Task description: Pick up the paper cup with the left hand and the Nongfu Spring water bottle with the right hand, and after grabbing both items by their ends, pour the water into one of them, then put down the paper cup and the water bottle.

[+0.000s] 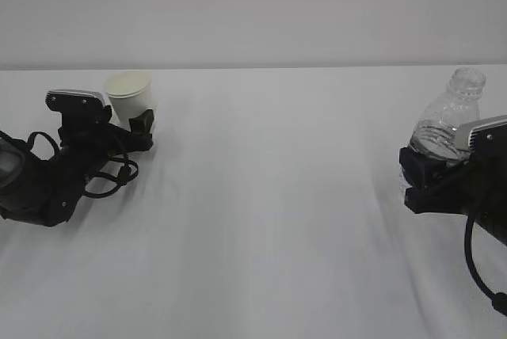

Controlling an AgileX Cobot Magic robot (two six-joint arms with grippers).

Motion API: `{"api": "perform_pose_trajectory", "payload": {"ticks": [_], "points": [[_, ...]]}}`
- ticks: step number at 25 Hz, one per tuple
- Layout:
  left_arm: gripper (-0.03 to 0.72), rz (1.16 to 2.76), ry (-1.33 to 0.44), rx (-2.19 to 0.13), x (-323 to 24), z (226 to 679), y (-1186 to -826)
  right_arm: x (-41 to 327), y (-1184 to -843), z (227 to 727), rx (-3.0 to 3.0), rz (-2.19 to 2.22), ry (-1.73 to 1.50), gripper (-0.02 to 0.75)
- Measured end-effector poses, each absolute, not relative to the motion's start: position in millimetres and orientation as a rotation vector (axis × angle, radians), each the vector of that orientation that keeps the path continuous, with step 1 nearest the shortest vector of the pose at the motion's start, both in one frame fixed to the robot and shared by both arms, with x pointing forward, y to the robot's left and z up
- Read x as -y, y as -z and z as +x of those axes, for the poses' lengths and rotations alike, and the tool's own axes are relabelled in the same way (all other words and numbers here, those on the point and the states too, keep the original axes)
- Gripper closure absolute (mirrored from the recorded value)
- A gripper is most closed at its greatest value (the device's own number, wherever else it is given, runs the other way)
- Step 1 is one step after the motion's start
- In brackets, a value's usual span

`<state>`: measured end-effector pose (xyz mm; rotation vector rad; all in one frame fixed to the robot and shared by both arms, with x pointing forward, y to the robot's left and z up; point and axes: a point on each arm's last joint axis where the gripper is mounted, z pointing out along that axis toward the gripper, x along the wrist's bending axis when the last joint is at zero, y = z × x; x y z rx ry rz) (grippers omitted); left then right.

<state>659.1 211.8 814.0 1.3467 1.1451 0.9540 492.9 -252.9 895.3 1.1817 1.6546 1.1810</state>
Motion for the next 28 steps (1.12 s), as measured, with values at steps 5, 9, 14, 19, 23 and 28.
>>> {"api": "perform_pose_trajectory", "payload": {"ticks": [5, 9, 14, 19, 23, 28], "points": [[0.042, 1.342, -0.957, -1.110, -210.3, 664.7, -818.5, 252.9, -895.3, 492.9, -1.655, 1.182, -1.181, 0.318], [0.042, 1.338, -0.958, -1.088, -208.4, 668.7, -820.8, 252.9, -895.3, 492.9, -1.655, 1.182, -1.181, 0.318], [0.042, 1.324, -0.967, -1.072, -207.5, 674.9, -822.6, 252.9, -895.3, 492.9, -1.655, 1.182, -1.181, 0.318], [0.042, 1.299, -0.982, -1.053, -207.1, 682.1, -829.1, 252.9, -895.3, 492.9, -1.655, 1.182, -1.181, 0.318], [0.042, 1.295, -0.984, -1.046, -206.6, 683.7, -830.8, 252.9, -895.3, 492.9, -1.655, 1.182, -1.181, 0.318], [0.042, 1.296, -0.984, -1.045, -206.5, 683.7, -830.8, 252.9, -895.3, 492.9, -1.655, 1.182, -1.181, 0.318]]}}
